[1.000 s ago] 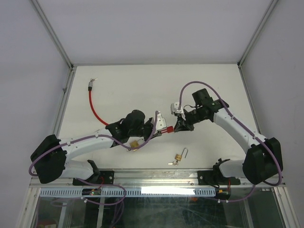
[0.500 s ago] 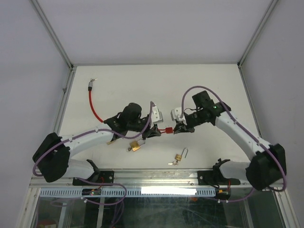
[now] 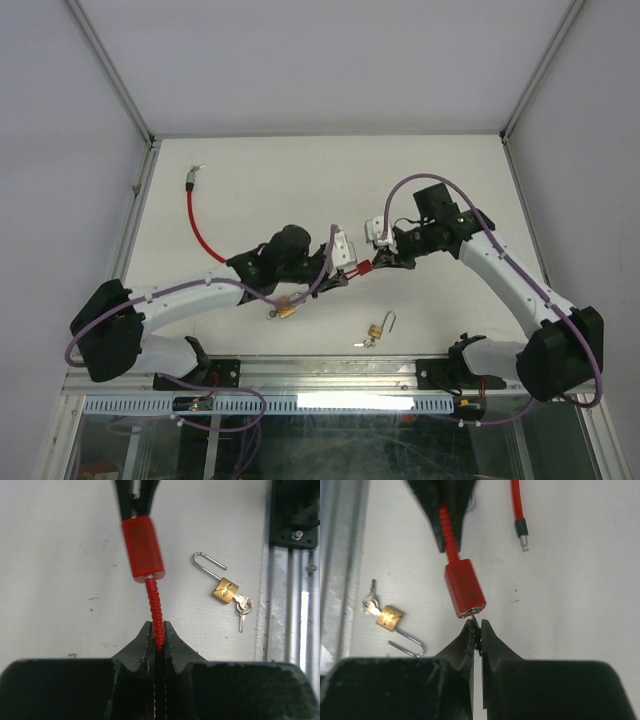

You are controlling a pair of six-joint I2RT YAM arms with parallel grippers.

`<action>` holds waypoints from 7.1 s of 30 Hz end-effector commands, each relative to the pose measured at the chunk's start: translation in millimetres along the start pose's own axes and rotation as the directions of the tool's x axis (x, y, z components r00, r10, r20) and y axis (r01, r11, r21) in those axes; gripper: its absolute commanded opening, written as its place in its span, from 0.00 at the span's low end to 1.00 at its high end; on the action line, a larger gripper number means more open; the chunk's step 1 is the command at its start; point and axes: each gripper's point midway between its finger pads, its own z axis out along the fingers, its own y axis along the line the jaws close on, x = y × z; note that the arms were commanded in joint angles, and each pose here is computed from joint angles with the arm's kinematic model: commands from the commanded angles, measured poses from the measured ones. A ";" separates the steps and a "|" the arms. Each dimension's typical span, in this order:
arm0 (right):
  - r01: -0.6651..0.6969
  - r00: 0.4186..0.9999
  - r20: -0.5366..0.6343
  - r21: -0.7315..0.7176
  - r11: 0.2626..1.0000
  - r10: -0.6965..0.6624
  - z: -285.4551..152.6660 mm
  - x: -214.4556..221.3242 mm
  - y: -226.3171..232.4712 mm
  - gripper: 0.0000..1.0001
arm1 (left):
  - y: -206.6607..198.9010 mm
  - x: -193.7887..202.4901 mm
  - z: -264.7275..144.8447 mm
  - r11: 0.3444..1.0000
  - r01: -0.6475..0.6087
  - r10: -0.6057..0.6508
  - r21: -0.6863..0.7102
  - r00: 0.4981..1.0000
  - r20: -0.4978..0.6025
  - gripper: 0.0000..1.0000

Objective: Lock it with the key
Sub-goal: Remove the key from the lock, then place the lock at the center of the board, then place the key at the center of the board, then pick up the lock from the center of the board.

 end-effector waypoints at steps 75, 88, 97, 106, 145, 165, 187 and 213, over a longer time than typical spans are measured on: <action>-0.881 0.472 0.300 0.157 0.445 0.829 254.5 -39.6 -289.8 0.21 | 368.5 114.4 -157.9 -0.055 0.981 -0.556 -0.188 0.126 0.822 0.14; -0.716 0.695 0.289 0.196 0.670 0.658 196.1 -95.0 -294.5 0.50 | 365.5 86.3 -185.7 -0.015 0.921 -0.486 -0.389 0.333 0.808 0.52; -0.419 0.906 0.171 0.223 0.880 0.388 84.3 -128.4 -226.1 0.51 | 320.0 45.1 -213.9 0.062 0.749 -0.347 -0.660 0.636 0.689 0.61; -0.333 0.941 0.172 0.299 0.894 0.293 -25.3 -113.0 -138.2 0.53 | 230.6 -25.3 -259.3 0.310 0.763 -0.082 -0.567 0.616 0.784 0.75; -0.299 0.848 0.470 0.046 0.953 0.243 -62.9 -62.4 -37.9 0.64 | 44.1 -16.9 -137.3 0.674 0.738 -0.542 -0.028 0.520 0.661 0.98; -0.315 0.884 0.402 0.132 0.940 0.240 -58.2 -15.4 -47.7 0.65 | 4.2 -3.6 -56.1 0.775 0.526 -0.331 -0.350 0.810 0.485 0.89; -0.381 0.876 0.394 0.207 0.901 0.280 -70.2 16.1 -59.3 0.65 | -8.8 13.9 -6.3 0.767 0.521 -0.381 -0.374 0.840 0.386 0.88; -0.547 0.821 0.367 0.287 0.787 0.437 -85.1 26.2 -87.1 0.64 | -48.2 30.2 87.1 0.717 0.430 -0.488 -0.549 0.872 0.044 0.71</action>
